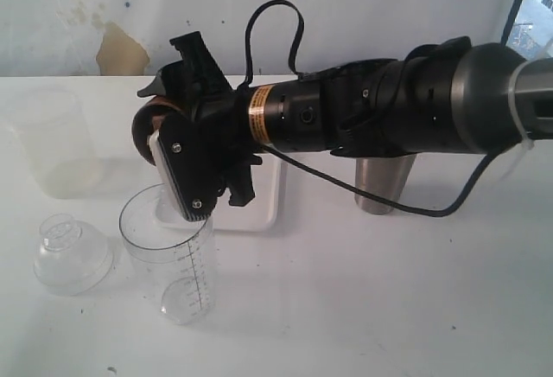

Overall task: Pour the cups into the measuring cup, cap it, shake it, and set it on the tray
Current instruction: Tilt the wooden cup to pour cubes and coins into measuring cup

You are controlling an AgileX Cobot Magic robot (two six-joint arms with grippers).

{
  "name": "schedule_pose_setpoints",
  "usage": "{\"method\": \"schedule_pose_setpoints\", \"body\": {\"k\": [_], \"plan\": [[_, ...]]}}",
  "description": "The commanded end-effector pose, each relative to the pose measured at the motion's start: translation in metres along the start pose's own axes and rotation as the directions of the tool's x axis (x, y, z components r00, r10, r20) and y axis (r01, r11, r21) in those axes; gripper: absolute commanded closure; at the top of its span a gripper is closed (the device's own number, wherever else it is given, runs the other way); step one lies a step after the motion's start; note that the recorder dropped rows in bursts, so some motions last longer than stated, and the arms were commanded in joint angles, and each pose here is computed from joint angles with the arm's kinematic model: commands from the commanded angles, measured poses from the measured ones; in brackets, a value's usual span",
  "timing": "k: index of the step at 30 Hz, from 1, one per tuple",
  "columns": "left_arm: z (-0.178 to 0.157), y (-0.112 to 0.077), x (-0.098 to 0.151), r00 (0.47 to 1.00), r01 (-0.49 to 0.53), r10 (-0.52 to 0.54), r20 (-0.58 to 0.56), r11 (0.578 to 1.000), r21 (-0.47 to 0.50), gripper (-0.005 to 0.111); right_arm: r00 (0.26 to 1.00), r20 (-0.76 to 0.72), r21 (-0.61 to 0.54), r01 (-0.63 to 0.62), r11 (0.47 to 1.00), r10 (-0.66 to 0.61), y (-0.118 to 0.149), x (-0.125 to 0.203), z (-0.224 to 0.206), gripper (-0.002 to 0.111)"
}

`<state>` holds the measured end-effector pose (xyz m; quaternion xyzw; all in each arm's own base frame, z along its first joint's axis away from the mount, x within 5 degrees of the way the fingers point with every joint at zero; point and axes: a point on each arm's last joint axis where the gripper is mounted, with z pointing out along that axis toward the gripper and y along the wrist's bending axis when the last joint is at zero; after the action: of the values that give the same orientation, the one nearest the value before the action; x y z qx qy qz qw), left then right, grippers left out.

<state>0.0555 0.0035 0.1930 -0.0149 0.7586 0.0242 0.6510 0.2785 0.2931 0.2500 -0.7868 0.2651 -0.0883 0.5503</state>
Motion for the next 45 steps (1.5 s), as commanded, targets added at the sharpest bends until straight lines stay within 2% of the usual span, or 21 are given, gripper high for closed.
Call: {"method": "schedule_pose_setpoints", "body": {"k": [1, 26, 36, 45], "plan": [[0.000, 0.000, 0.001, 1.000, -0.007, 0.007, 0.007, 1.000, 0.001, 0.107, 0.997, -0.016, 0.011, 0.071, 0.997, -0.071, -0.007, -0.006, -0.001, 0.108], [0.000, 0.000, 0.001, 1.000, -0.007, 0.007, 0.007, 1.000, 0.001, 0.107, 0.948, -0.052, -0.048, 0.311, 0.949, -0.314, -0.003, -0.023, 0.003, 0.108], [0.000, 0.000, 0.001, 1.000, -0.007, 0.007, 0.007, 1.000, 0.001, 0.107, 0.945, -0.070, -0.020, 0.319, 0.948, -0.320, -0.014, -0.025, -0.007, 0.108], [0.000, 0.000, 0.001, 1.000, -0.007, 0.007, 0.007, 1.000, 0.001, 0.107, 0.917, -0.095, -0.064, 0.383, 0.922, -0.388, -0.011, -0.034, -0.005, 0.108]]}}
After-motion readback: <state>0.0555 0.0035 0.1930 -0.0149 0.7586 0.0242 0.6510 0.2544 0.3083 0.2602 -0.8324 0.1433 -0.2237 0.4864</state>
